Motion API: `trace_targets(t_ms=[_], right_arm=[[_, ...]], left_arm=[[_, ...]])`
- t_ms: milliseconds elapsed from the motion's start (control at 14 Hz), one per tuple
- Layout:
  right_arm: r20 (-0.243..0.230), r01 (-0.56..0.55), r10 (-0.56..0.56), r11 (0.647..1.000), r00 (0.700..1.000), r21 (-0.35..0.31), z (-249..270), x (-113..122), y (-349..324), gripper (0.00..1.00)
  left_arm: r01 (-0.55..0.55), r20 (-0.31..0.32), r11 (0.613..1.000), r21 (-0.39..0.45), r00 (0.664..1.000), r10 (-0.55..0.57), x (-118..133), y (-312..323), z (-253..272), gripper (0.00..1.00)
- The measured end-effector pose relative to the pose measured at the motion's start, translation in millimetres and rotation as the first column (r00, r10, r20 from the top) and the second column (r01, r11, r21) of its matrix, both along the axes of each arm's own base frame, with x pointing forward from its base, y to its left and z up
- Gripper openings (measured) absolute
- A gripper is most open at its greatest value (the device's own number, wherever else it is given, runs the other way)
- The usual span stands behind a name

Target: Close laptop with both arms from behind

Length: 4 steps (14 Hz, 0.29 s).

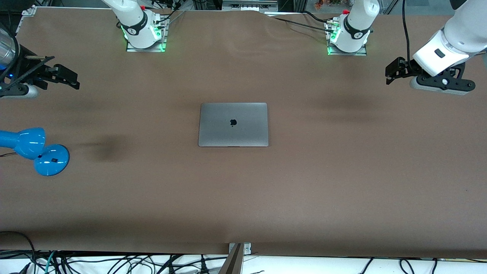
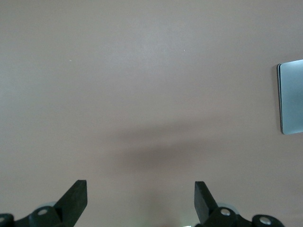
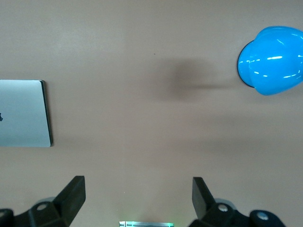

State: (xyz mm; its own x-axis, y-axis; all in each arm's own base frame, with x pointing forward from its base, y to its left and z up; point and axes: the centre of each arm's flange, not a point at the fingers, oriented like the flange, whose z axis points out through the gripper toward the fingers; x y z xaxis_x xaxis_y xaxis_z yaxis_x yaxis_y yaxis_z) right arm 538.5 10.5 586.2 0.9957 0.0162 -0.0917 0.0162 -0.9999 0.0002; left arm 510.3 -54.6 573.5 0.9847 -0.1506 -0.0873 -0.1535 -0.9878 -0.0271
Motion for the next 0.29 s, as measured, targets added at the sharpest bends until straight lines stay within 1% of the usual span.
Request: trace_targets(t_ms=[286], right_arm=[[0.000, 0.001, -0.001, 1.000, 1.000, 0.000, 0.0, 0.0, -0.6, 1.00]], left_arm=[[-0.003, 0.003, 1.000, 0.000, 1.000, 0.003, 6.2, 0.9, 0.6, 1.00]])
